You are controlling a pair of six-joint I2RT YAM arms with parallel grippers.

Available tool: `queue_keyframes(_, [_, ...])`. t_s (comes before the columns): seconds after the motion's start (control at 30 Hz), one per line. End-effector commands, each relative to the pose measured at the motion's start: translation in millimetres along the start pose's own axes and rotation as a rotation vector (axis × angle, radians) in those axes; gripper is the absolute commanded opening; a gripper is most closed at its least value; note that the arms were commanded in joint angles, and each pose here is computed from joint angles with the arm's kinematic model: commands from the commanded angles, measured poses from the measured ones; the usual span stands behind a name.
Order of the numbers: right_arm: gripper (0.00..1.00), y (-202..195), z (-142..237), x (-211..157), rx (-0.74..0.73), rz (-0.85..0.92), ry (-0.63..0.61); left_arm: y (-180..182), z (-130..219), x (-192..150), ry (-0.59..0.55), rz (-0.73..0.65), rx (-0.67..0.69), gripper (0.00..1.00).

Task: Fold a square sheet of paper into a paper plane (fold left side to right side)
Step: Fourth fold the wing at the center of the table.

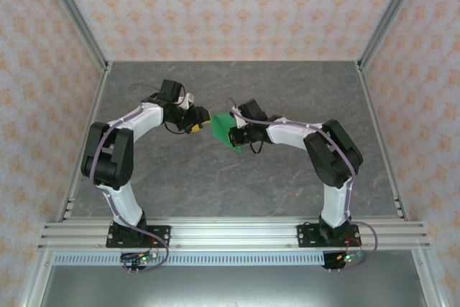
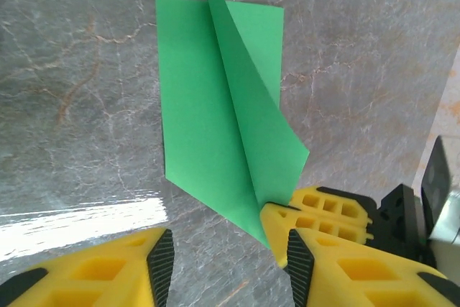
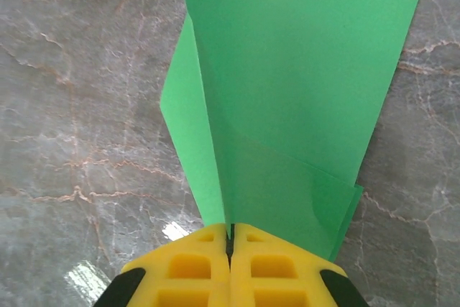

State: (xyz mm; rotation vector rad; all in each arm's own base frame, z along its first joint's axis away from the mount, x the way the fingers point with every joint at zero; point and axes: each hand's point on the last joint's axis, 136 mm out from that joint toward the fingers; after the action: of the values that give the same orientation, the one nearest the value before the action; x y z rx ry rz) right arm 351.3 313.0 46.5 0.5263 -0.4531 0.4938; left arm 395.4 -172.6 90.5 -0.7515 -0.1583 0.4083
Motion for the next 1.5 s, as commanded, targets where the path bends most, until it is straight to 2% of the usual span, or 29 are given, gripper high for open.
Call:
queue_keyframes(0.0, [0.02, 7.1, -6.0, 2.1, 0.118, -0.063, 0.0, -8.7, -14.5, -8.0, 0.031, -0.055, -0.03, 0.44])
queue_keyframes(0.2, [0.02, 1.8, -8.6, -1.0, 0.167, -0.124, 0.0, -16.2, -37.7, -13.9, 0.068, -0.064, -0.024, 0.38])
queue_keyframes(0.6, [0.02, -8.0, -6.6, 0.1, 0.229, -0.214, -0.031, -15.8, -73.3, -10.4, 0.111, -0.051, 0.02, 0.37])
queue_keyframes(1.47, [0.03, -17.1, -11.6, -5.6, 0.246, -0.276, -0.015, -3.1, -96.7, 1.4, 0.114, -0.003, 0.07, 0.4])
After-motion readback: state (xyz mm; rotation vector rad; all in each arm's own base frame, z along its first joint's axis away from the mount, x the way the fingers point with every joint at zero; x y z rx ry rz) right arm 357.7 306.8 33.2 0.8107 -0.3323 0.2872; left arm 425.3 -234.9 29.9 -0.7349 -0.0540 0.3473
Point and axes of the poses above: each hand's point on the last joint's axis, 136 mm out from that joint toward the fingers, its own z axis back along the fingers, its own y axis along the line the jaws close on, x = y × z, and after that the axes turned 6 degrees about z, right-handed
